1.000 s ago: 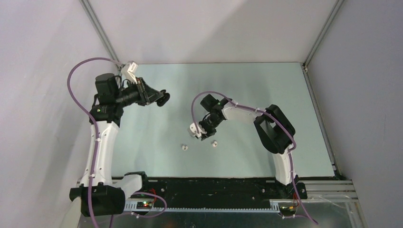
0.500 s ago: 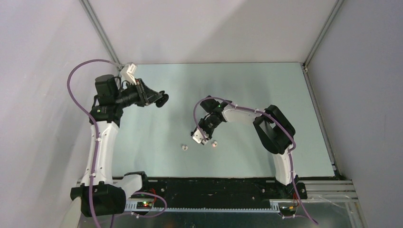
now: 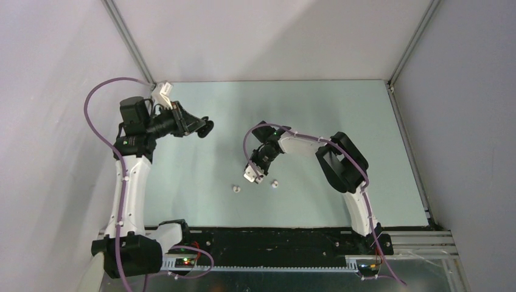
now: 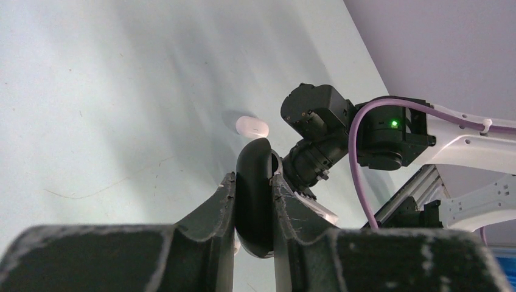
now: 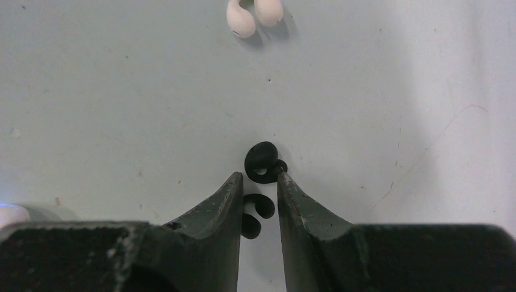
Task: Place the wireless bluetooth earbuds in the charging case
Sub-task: Pick up the right earbud from the center of the board.
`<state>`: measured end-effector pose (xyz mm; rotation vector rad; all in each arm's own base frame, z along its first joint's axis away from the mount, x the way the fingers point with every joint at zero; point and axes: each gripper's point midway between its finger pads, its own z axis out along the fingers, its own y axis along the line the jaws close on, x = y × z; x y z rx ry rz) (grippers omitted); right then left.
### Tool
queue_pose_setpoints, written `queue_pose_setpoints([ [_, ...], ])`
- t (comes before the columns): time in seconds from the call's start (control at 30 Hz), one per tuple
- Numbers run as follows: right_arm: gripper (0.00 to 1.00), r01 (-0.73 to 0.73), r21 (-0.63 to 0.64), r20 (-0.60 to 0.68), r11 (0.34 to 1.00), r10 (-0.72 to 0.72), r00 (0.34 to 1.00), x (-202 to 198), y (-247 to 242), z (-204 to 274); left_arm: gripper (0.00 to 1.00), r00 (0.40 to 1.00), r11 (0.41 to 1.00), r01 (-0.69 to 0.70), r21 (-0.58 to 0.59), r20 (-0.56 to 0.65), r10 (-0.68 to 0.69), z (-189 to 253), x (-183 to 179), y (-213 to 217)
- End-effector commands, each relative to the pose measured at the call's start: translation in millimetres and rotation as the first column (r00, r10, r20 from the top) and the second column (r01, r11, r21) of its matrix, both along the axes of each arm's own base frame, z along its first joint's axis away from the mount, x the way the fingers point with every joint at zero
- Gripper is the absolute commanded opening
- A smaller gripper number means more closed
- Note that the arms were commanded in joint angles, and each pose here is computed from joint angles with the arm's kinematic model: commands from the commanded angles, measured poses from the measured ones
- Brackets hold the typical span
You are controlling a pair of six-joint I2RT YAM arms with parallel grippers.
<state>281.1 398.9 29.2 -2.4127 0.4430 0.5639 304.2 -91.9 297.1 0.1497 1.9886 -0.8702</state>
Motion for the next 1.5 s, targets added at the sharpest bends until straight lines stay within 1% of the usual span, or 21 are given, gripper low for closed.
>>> queue_pose_setpoints([
  [0.0, 0.31, -0.033, -0.015, 0.035, 0.999, 0.033, 0.999, 4.9, 4.1, -2.5, 0.0, 0.999, 1.0, -0.014, -0.005, 0.031, 0.014, 7.3, -3.3, 3.4],
  [0.13, 0.28, -0.05, -0.026, 0.054, 0.998, 0.051, 0.997, 9.0, 4.5, -5.4, 0.0, 0.999, 1.0, -0.016, -0.007, 0.029, 0.016, 6.7, -3.3, 4.9],
  [0.23, 0.26, -0.077, -0.052, 0.041, 0.996, 0.08, 0.996, 5.2, 0.7, -7.2, 0.0, 0.999, 1.0, -0.019, -0.006, 0.032, 0.019, 7.1, -3.2, 6.3],
  [0.47, 0.26, -0.117, -0.053, 0.034, 0.992, 0.119, 0.992, -0.8, -0.3, -3.4, 0.0, 0.999, 1.0, -0.029, -0.007, 0.026, 0.029, 5.1, -2.3, 8.9],
  [0.63, 0.23, -0.158, -0.05, 0.029, 0.986, 0.16, 0.987, -8.1, -5.3, 0.8, 0.0, 0.999, 0.999, -0.031, -0.008, 0.026, 0.031, 5.3, -2.0, 10.0],
  [0.97, 0.23, -0.183, -0.055, 0.048, 0.982, 0.186, 0.981, -11.6, 0.0, -6.0, 0.0, 0.999, 0.999, -0.036, -0.009, 0.023, 0.036, 4.9, -1.1, 10.8],
  [1.33, 0.25, -0.183, -0.114, 0.068, 0.977, 0.191, 0.979, -12.0, -1.0, -21.1, 0.0, 0.999, 0.999, -0.039, -0.01, 0.02, 0.039, 3.4, -1.9, 11.2],
  [1.47, 0.26, -0.179, -0.105, 0.081, 0.978, 0.188, 0.979, -9.4, 2.1, -21.2, 0.0, 0.999, 0.999, -0.041, -0.009, 0.018, 0.041, 2.0, -3.1, 11.2],
])
